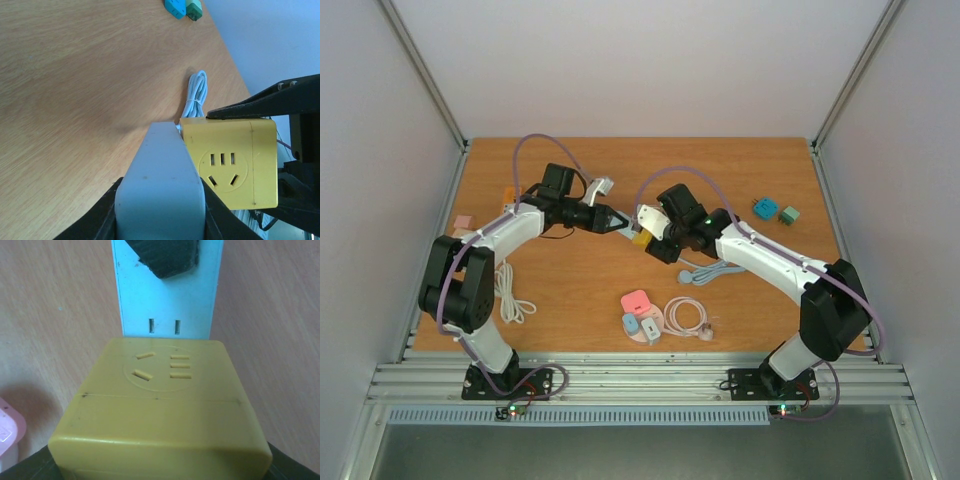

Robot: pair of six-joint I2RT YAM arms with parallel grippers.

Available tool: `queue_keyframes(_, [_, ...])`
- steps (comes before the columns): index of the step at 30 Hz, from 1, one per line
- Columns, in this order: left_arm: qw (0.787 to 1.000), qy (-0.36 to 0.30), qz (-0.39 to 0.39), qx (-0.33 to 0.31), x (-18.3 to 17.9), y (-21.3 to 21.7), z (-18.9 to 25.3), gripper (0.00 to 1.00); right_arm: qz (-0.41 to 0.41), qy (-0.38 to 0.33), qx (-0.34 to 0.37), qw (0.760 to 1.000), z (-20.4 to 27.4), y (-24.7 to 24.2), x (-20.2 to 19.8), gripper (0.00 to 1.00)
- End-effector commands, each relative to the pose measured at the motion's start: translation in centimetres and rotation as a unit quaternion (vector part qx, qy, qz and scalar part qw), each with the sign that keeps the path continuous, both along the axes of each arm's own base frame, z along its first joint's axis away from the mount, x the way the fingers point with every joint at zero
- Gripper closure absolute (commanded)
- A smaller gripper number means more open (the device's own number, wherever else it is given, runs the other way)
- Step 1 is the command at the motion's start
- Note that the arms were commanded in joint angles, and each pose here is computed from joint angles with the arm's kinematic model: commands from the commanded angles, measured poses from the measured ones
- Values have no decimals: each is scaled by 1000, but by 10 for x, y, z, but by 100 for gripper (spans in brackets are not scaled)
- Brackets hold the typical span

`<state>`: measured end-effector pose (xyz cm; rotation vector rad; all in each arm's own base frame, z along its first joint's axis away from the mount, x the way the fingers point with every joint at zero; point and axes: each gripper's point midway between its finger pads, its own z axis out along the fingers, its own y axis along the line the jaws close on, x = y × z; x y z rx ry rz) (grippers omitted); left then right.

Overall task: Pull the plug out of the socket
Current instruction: Remove the plug from the socket.

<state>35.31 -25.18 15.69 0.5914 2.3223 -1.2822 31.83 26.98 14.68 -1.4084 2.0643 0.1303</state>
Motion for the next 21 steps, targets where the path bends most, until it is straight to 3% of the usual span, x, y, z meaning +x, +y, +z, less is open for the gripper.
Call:
queue_keyframes(1, [999, -33, -9, 6, 1, 4, 17, 100, -34, -3, 50, 998, 33, -13, 12, 99])
queue_keyframes(7, [999, -18, -24, 16, 2, 6, 9, 100, -33, -3, 38, 999, 28, -11, 13, 99])
queue_keyframes(11, [998, -19, -57, 18, -3, 6, 4, 100, -6, -38, 14, 999, 25, -5, 8, 99])
queue_keyframes(21, [996, -60, -52, 28, -5, 17, 20, 99, -39, -24, 64, 997, 42, -4, 9, 99])
